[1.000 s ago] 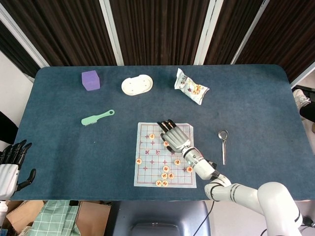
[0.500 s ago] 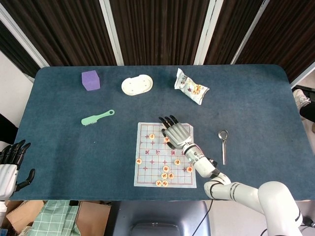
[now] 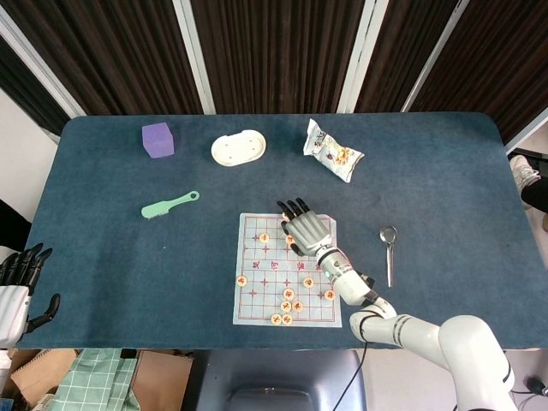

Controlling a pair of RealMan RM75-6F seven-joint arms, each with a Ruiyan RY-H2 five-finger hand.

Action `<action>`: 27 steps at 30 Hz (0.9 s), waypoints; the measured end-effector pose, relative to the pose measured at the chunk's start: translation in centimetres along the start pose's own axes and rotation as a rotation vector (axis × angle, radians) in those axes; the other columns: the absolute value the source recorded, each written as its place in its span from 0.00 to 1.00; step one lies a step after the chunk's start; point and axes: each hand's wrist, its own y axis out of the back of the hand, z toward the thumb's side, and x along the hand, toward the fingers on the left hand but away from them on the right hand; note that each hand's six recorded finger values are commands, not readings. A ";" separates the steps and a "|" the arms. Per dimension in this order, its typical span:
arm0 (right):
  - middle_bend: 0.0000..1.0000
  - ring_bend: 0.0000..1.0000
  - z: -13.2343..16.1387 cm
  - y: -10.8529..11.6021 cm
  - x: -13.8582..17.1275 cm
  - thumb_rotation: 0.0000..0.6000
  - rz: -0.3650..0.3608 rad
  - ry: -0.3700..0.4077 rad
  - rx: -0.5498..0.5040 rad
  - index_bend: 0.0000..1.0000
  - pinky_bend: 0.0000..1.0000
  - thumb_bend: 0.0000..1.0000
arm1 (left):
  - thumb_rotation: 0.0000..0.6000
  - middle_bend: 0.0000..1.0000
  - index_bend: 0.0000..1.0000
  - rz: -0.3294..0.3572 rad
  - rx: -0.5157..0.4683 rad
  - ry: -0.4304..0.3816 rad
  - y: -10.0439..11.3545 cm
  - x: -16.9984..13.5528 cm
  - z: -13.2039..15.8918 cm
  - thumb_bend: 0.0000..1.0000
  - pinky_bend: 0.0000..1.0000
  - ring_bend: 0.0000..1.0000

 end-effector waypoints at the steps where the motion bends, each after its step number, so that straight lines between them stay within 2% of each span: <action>1: 0.04 0.00 0.0 0.0 0.0 1.00 0.000 0.000 -0.002 0.51 0.00 0.48 | 1.00 0.00 0.00 0.002 0.002 0.000 0.0 0.0 0.0 0.42 0.03 0.00; 4: 0.04 0.00 0.1 0.1 0.0 1.00 -0.004 0.001 -0.002 0.49 0.00 0.48 | 1.00 0.00 0.00 0.006 0.004 0.002 0.1 -0.1 0.0 0.42 0.03 0.00; 10: 0.04 0.00 0.1 0.2 0.2 1.00 -0.008 0.005 -0.013 0.37 0.00 0.48 | 1.00 0.00 0.00 0.009 0.002 -0.003 0.1 -0.2 0.1 0.42 0.03 0.00; 16: 0.01 0.00 -0.6 1.7 2.3 1.00 -0.072 0.022 -0.028 0.19 0.00 0.48 | 1.00 0.00 0.00 0.022 0.005 -0.011 0.4 -0.6 0.1 0.42 0.03 0.00; 19: 0.00 0.00 -1.8 2.6 5.0 1.00 -0.114 0.014 -0.042 0.04 0.00 0.46 | 1.00 0.00 0.00 0.018 0.009 -0.011 0.3 -0.5 0.1 0.42 0.03 0.00; 20: 0.00 0.00 -2.5 2.9 6.4 1.00 -0.123 0.004 -0.049 0.02 0.00 0.45 | 1.00 0.00 0.00 0.017 0.012 -0.011 0.3 -0.5 0.2 0.42 0.03 0.00; 22: 0.00 0.00 -3.5 3.1 9.0 1.00 -0.130 -0.021 -0.059 0.00 0.00 0.40 | 1.00 0.00 0.00 0.016 0.019 -0.014 0.1 -0.4 0.3 0.42 0.03 0.00; 24: 0.00 0.00 -5.1 3.2 12.9 1.00 -0.136 -0.072 -0.081 0.00 0.00 0.38 | 1.00 0.00 0.00 0.016 0.026 -0.024 0.0 -0.4 0.5 0.42 0.03 0.00; 27: 0.00 0.00 -7.2 2.8 19.6 1.00 -0.155 -0.188 -0.148 0.00 0.00 0.37 | 1.00 0.00 0.00 0.013 0.041 -0.040 -0.4 -0.3 0.9 0.43 0.02 0.00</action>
